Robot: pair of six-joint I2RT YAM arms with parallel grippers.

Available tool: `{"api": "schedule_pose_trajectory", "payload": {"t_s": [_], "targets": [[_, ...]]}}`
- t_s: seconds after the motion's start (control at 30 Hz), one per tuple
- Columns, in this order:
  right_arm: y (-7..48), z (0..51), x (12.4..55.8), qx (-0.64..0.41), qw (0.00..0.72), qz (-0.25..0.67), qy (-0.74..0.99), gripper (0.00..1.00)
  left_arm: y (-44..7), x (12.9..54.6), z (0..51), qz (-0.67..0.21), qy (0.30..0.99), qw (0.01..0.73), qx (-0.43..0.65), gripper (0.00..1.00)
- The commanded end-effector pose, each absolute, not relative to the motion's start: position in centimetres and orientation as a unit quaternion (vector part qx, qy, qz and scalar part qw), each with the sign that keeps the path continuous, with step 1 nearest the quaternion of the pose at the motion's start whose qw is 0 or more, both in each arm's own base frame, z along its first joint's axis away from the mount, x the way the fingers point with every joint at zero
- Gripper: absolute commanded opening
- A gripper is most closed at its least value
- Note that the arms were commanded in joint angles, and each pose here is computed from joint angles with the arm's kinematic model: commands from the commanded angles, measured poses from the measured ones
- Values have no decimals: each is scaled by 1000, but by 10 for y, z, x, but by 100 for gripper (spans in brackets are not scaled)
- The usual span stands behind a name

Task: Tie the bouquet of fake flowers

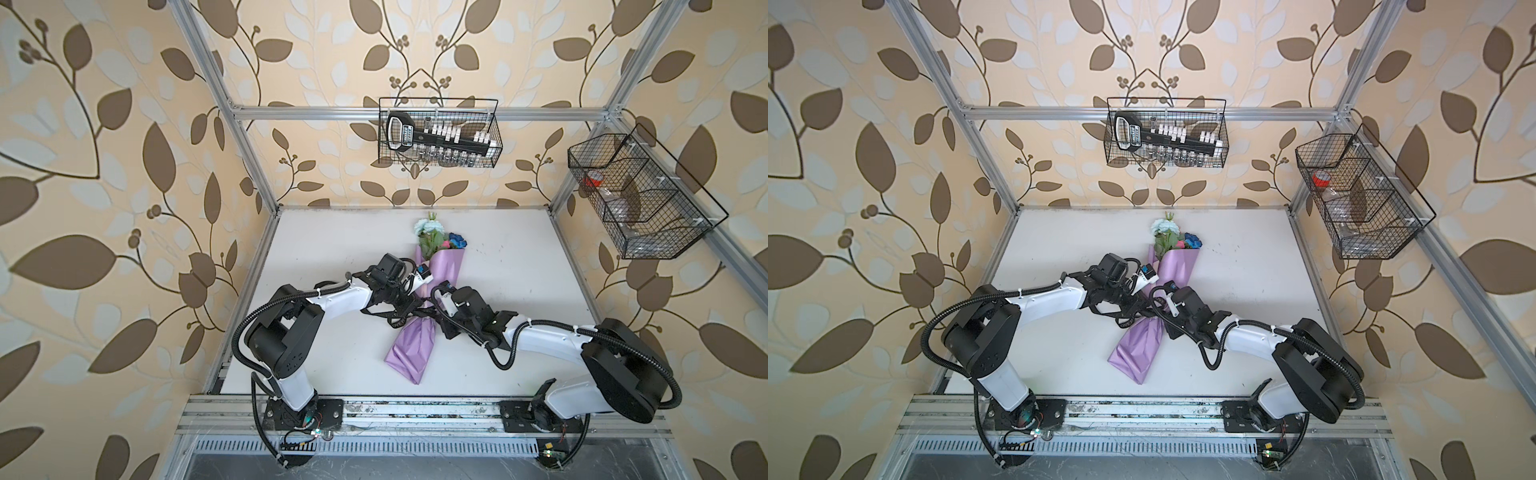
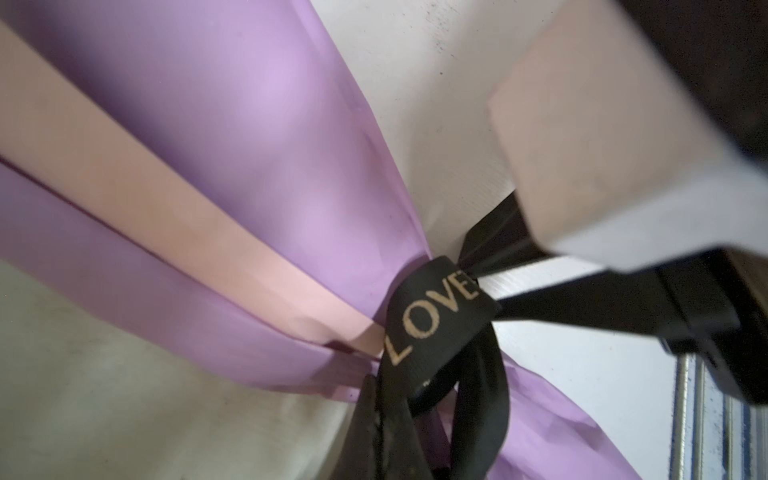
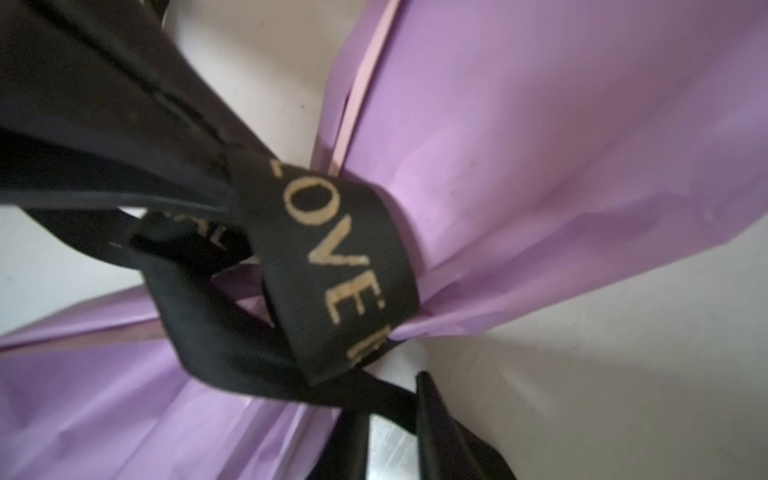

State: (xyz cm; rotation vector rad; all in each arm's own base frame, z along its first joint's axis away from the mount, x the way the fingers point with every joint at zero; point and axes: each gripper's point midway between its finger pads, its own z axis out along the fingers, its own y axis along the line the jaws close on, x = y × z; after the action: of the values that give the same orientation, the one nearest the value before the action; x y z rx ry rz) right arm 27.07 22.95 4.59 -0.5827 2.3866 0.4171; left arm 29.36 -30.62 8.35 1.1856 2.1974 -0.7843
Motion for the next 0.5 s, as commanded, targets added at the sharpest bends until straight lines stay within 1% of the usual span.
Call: {"api": "schedule_pose_trajectory", "payload": {"t_s": [0.0, 0.1, 0.23, 0.47], "targets": [[238, 57, 278, -223, 335, 176, 899, 11, -309, 296, 98, -303, 798, 282, 438, 4], [238, 61, 277, -219, 338, 183, 897, 0, -308, 296, 98, -301, 800, 286, 434, 4], [241, 69, 271, -214, 336, 207, 894, 0, -306, 298, 98, -299, 802, 302, 420, 3], [255, 93, 260, -181, 322, 278, 887, 0, -306, 301, 102, -307, 802, 321, 399, 3]]}}
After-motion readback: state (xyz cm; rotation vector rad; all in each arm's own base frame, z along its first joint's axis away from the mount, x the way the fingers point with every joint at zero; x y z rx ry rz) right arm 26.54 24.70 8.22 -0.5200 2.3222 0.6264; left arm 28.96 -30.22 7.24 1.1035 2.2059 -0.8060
